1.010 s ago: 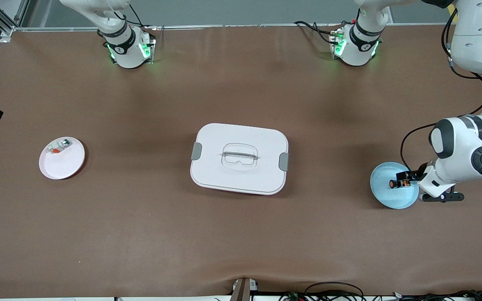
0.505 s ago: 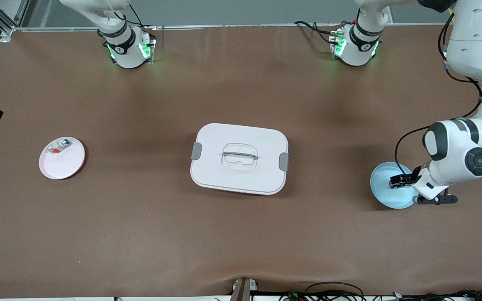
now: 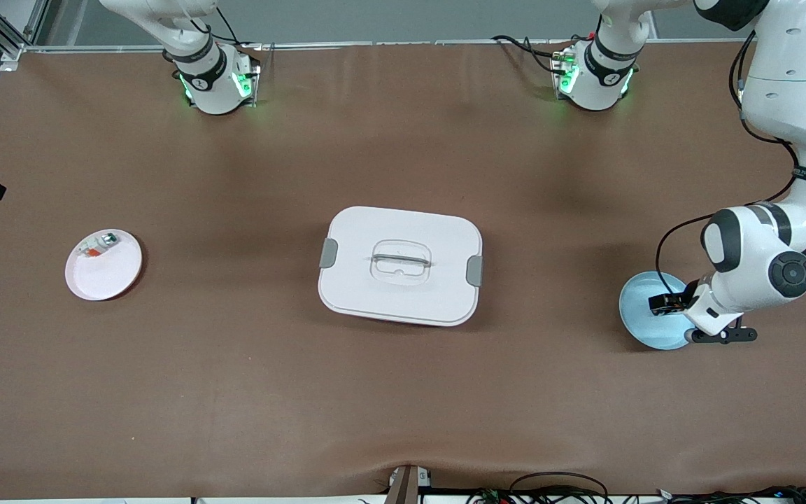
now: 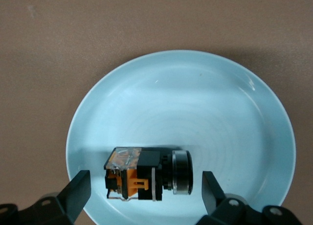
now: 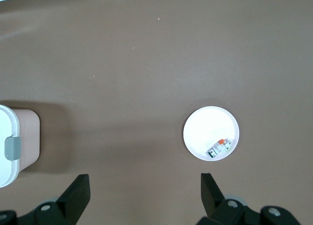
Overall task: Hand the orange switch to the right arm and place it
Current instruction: 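Close the left gripper on the orange switch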
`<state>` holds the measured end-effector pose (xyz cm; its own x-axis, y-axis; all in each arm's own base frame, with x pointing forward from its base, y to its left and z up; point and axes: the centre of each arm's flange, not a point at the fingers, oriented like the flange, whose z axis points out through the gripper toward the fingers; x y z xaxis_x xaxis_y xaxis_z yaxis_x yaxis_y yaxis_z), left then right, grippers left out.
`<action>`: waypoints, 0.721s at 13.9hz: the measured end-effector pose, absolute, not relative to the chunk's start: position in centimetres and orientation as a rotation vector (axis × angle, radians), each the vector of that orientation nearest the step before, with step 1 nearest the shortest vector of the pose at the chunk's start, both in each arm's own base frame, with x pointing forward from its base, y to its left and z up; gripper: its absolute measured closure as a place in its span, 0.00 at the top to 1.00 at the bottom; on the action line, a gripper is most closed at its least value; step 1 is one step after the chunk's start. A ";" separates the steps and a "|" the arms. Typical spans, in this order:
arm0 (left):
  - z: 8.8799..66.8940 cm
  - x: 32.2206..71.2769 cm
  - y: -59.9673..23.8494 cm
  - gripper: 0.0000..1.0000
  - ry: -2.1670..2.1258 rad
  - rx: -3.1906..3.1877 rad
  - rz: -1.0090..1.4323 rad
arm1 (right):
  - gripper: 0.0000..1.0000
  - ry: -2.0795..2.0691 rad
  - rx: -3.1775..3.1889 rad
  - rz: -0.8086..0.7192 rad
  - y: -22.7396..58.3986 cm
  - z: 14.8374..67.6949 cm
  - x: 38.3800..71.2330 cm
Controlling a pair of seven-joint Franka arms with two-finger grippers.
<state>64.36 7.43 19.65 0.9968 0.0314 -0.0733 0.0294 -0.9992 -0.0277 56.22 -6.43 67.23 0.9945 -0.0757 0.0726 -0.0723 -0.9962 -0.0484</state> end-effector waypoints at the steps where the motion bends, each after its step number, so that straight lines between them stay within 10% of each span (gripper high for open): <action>1: 19.5 64.3 7.4 1.00 -0.047 -3.113 0.118 | 1.00 0.114 -3.092 -0.115 -6.4 67.2 56.2; 10: 17.9 64.1 7.4 1.00 -0.046 -3.114 0.144 | 1.00 0.127 -3.098 -0.105 -6.9 67.0 56.1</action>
